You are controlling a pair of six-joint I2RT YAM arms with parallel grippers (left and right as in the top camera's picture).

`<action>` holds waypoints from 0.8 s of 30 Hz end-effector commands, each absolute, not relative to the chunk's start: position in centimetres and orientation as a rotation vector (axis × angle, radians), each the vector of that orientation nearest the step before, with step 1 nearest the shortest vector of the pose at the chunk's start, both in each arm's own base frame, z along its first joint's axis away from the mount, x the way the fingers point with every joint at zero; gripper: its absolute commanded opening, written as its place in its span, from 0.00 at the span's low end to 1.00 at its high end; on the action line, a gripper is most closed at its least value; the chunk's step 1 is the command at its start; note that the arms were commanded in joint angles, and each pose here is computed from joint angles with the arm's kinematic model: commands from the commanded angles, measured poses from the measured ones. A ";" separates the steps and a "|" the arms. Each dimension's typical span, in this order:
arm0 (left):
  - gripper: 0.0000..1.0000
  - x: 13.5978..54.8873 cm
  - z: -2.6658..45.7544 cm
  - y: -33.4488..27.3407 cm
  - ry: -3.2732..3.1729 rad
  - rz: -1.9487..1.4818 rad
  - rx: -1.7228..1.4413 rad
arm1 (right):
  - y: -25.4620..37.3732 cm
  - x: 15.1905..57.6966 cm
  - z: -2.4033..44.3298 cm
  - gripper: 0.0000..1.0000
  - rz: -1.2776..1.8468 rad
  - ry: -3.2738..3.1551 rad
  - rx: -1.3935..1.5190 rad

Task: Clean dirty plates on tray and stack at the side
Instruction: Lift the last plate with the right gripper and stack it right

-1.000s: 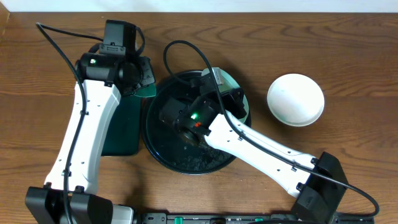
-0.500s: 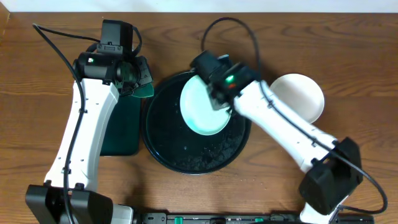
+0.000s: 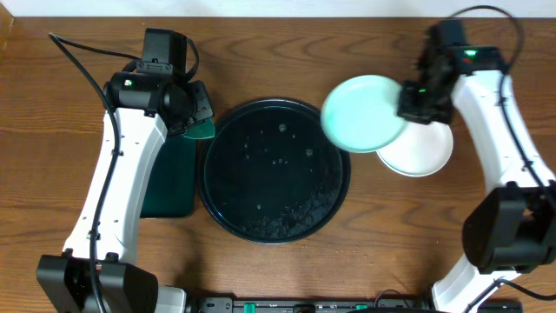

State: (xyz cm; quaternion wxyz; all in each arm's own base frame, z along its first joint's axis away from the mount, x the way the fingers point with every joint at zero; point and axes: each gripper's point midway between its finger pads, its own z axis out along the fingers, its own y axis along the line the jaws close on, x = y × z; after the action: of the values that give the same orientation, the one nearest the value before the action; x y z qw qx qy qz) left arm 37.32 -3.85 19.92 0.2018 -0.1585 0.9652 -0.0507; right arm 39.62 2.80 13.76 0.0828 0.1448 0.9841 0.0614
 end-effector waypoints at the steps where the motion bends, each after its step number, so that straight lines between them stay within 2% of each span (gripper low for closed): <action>1: 0.07 37.3 19.6 -3.5 2.699 -0.123 -0.464 | -3.5 39.2 14.2 0.01 -0.047 2.832 0.709; 11: 0.07 37.1 18.0 -3.4 2.761 -0.100 -0.473 | -8.2 36.3 7.8 0.03 -0.156 2.818 0.969; 14: 0.07 37.2 18.1 -3.4 2.755 -0.102 -0.471 | -7.6 36.5 7.7 0.17 -0.114 2.858 0.854; 15: 0.07 37.2 18.1 -3.5 2.757 -0.100 -0.460 | -7.4 36.4 7.8 0.26 -0.114 2.865 0.850; 17: 0.07 37.1 18.0 -3.4 2.765 -0.094 -0.434 | -6.5 36.4 7.7 0.38 -0.068 2.895 0.801; 21: 0.07 36.5 17.8 -2.8 2.799 -0.069 -0.392 | -3.7 37.2 9.4 0.47 0.106 2.942 0.615; 24: 0.08 35.8 17.6 -1.1 2.837 -0.015 -0.329 | -1.1 38.6 12.1 0.61 0.186 2.935 0.398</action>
State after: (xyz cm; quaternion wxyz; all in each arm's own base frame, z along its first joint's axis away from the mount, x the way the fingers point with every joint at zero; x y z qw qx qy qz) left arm 36.23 -3.17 17.83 0.1515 -0.1437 0.9774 -0.0318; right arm 35.87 -4.51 8.14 0.0355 0.2254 0.9736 0.0099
